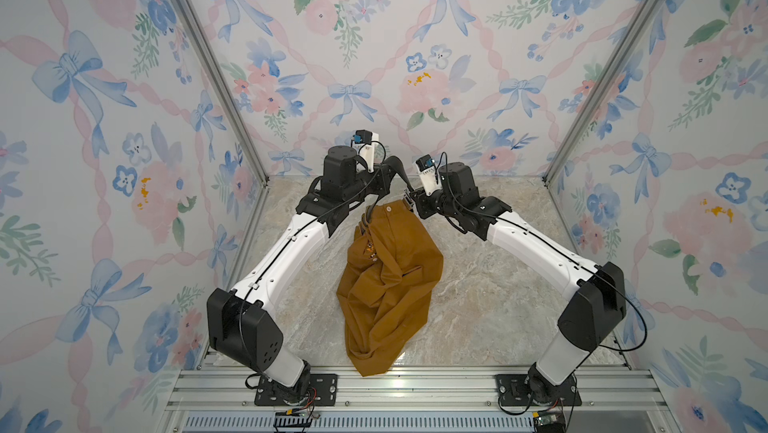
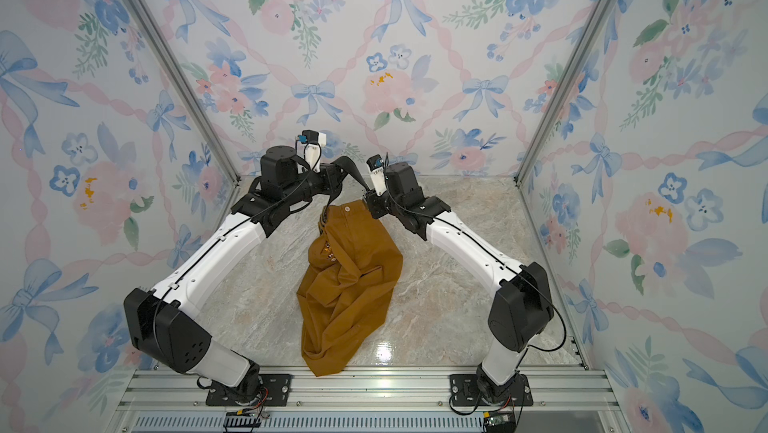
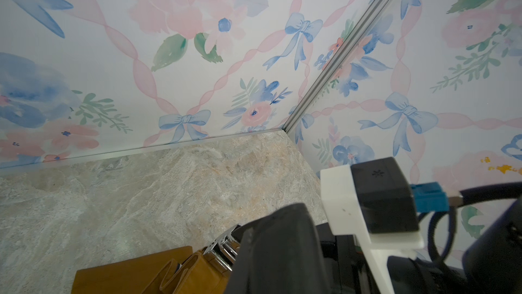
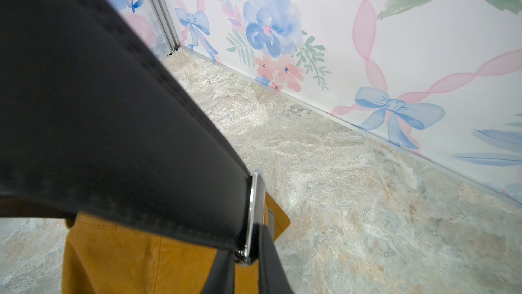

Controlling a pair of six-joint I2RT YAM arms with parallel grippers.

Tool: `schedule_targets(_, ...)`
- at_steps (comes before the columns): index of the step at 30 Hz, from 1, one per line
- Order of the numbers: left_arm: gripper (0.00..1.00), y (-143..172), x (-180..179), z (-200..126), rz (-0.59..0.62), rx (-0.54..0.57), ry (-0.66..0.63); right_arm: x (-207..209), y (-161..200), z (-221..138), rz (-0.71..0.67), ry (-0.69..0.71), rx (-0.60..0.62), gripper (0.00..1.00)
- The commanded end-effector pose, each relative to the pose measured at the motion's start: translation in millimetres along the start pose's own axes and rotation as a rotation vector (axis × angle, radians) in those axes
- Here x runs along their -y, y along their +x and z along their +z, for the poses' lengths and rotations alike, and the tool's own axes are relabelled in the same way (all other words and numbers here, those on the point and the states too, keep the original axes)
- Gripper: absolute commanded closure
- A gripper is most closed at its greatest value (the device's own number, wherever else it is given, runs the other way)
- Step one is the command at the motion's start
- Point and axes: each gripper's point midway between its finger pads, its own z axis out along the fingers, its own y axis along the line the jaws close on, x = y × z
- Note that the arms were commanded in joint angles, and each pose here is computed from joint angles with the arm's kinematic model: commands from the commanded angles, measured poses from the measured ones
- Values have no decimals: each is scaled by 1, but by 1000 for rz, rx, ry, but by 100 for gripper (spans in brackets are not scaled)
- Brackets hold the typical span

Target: Remove the belt from the trousers

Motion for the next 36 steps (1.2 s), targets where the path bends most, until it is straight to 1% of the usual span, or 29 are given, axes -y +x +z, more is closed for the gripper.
schedule_targets(1,100,-70,58,-24,27,227,157,-2,41,5,-34,32,-149,100)
schedule_targets(4,100,-55,65,-9,25,192,167,-14,35,4,-75,26,-144,100)
schedule_targets(6,100,-57,70,-7,25,192,181,-17,35,6,-102,37,-158,100)
schedule_targets(8,100,-72,74,-17,32,224,189,-13,40,9,-105,57,-183,100)
schedule_targets(12,100,-114,73,-53,23,317,204,1,60,18,-100,102,-223,100)
schedule_targets(15,100,-132,74,-70,19,346,231,5,70,21,-85,101,-233,100)
schedule_targets(17,100,-128,70,-65,13,332,230,1,69,21,-73,80,-223,97)
schedule_targets(19,100,-115,60,-52,-8,291,221,-6,62,17,-57,52,-194,94)
schedule_targets(24,100,-69,29,-15,-58,187,162,-20,31,1,-56,15,-94,93)
schedule_targets(26,100,-58,24,-8,-67,159,157,-21,23,-4,-58,9,-74,91)
schedule_targets(27,100,-55,22,-6,-69,151,159,-22,20,-6,-63,5,-68,88)
schedule_targets(29,100,-54,22,-4,-70,146,160,-23,19,-6,-72,2,-71,86)
schedule_targets(36,100,-53,22,-2,-67,144,164,-24,18,-5,-71,-9,-72,86)
